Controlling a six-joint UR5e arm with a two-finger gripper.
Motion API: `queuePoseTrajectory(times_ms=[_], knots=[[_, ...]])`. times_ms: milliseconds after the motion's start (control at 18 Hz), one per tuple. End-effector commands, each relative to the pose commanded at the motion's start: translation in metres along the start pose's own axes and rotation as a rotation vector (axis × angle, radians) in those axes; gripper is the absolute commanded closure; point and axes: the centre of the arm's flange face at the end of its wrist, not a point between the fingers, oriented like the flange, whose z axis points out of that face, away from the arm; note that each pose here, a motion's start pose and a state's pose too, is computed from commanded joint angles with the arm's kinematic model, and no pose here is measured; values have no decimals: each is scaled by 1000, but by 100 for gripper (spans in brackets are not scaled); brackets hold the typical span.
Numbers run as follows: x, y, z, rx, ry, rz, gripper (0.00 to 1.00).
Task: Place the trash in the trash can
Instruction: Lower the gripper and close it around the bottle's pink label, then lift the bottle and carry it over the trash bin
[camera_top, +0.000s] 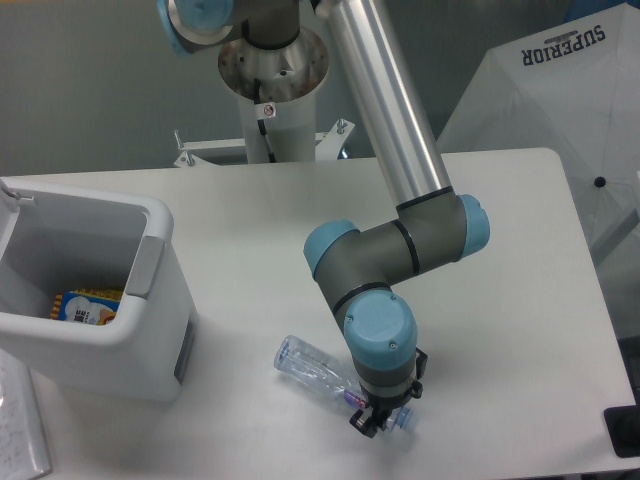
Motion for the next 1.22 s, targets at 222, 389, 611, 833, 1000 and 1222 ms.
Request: queuePoseTrajectory(times_ms=[222, 389, 611, 833, 1000, 1222], knots=[[7, -18, -49, 116, 48, 64, 65], [9, -30, -100, 243, 101, 107, 65], [22, -31, -149, 363, 210, 238, 65], [26, -37, -230, 479, 337, 324, 66], [25, -31, -287, 554, 425, 411, 67], [24, -4, -360, 623, 568, 506, 67]])
